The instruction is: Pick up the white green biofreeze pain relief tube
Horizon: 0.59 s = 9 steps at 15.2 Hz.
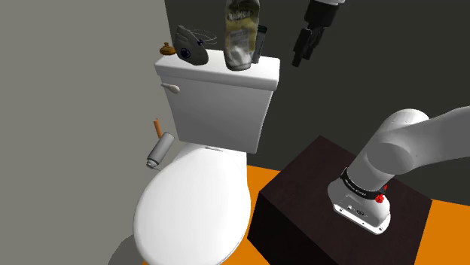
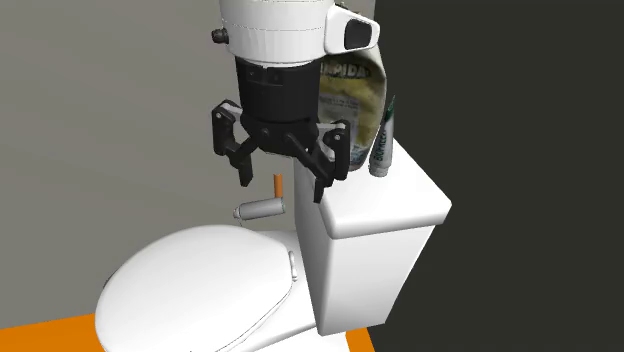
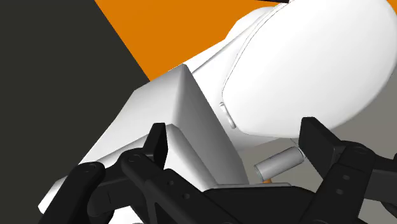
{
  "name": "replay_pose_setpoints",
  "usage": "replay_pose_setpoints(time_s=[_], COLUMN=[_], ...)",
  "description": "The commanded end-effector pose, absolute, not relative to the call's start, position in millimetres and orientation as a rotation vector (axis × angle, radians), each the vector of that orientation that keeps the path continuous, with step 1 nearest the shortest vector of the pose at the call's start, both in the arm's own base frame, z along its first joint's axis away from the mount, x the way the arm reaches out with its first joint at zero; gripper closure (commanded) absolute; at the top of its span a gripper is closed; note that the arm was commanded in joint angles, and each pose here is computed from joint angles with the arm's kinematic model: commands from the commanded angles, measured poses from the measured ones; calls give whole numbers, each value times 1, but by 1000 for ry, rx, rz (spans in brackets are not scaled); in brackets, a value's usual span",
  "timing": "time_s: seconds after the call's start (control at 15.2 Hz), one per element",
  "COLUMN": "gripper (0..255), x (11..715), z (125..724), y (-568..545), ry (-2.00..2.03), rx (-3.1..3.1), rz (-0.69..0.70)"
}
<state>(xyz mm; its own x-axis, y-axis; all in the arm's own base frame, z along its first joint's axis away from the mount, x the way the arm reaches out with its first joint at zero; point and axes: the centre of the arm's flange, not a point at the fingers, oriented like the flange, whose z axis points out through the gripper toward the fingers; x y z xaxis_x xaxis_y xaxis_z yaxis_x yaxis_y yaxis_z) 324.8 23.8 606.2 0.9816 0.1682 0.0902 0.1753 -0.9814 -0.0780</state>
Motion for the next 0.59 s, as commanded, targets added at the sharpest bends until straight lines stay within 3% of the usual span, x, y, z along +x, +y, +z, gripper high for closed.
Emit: replay_pose_setpoints(time_s=[0.0, 0.53], gripper=[0, 0], x=[325, 417], z=[606, 620], y=[24, 8], ry=[-264, -113], rx=[-3042, -3063], rz=[-127, -228])
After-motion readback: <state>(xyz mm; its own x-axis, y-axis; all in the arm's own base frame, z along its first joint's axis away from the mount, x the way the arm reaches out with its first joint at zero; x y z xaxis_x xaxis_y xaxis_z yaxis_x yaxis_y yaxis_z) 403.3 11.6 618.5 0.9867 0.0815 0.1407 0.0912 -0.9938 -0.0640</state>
